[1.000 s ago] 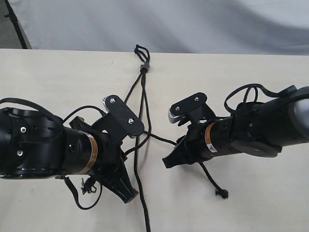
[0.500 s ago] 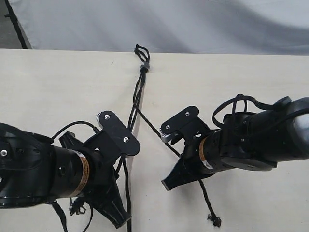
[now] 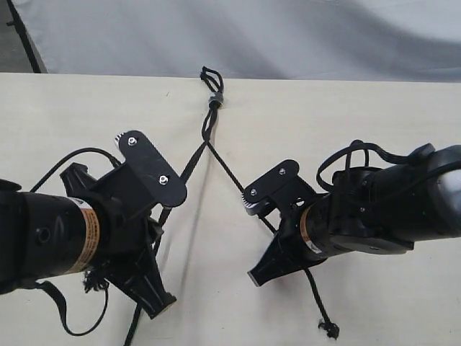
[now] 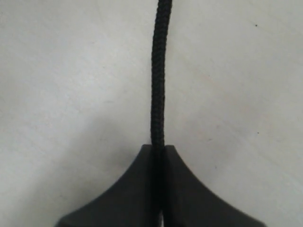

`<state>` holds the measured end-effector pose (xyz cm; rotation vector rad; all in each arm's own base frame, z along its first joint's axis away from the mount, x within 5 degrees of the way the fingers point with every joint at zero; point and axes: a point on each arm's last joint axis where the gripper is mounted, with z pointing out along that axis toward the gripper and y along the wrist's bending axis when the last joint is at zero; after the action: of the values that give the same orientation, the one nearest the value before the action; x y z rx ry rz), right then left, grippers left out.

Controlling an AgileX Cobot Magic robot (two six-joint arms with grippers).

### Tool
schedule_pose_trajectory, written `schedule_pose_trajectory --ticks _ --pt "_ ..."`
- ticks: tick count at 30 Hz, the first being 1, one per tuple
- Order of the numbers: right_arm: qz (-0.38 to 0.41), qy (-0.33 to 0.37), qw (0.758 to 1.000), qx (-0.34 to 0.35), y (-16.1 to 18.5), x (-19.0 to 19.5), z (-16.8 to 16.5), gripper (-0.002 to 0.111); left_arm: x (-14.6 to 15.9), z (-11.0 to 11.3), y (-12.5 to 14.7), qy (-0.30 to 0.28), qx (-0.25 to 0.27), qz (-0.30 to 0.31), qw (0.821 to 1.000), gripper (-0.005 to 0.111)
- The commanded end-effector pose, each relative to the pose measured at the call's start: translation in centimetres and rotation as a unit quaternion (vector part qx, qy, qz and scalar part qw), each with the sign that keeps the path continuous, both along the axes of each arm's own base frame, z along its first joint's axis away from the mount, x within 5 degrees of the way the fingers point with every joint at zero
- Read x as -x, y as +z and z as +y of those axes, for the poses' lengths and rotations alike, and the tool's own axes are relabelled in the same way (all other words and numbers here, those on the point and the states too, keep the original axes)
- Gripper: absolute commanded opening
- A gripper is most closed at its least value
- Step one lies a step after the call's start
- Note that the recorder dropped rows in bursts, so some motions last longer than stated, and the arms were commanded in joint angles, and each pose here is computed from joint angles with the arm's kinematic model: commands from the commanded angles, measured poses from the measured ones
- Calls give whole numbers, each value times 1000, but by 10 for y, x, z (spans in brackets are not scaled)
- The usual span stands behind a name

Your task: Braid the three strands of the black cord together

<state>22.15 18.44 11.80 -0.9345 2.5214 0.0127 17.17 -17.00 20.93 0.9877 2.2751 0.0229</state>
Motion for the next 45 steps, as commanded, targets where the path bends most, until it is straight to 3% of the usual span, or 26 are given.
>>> schedule_pose_trajectory --ticks 1,6,11,13,16,20,24,28,31,37,39,45 --pt "-2 6 1000 0 1 1 -1 0 6 0 8 -17 19 -8 1000 0" --pt "-2 6 1000 3 1 2 0 0 6 0 7 -33 5 -15 999 0" --pt "1 -6 1000 4 1 2 -2 0 6 15 4 9 -68 -1 998 0" --pt "4 -16 1000 10 0 2 -3 1 8 17 -1 9 -68 4 998 0" --pt "5 -20 1000 17 0 3 -5 15 12 18 -8 -9 -66 4 998 0" --pt "3 -16 1000 12 1 2 -3 44 13 19 -12 -27 -71 -4 997 0" --pt "-12 -19 1000 2 12 -1 -2 58 11 14 -8 -37 -57 -13 998 0" --pt "-50 -27 998 -13 44 1 -7 59 8 6 0 -47 -23 -22 998 0" --pt "-90 -42 995 -1 75 6 -21 59 9 -5 5 -53 35 -16 998 0" --pt "-161 -113 980 -32 123 13 -49 59 13 -27 13 -83 108 -7 991 0" --pt "-169 -116 978 -40 128 13 -52 59 11 -31 14 -87 86 -7 992 0" --pt "-168 -109 979 -47 126 12 -49 59 -2 -11 12 -69 -54 -30 996 0"
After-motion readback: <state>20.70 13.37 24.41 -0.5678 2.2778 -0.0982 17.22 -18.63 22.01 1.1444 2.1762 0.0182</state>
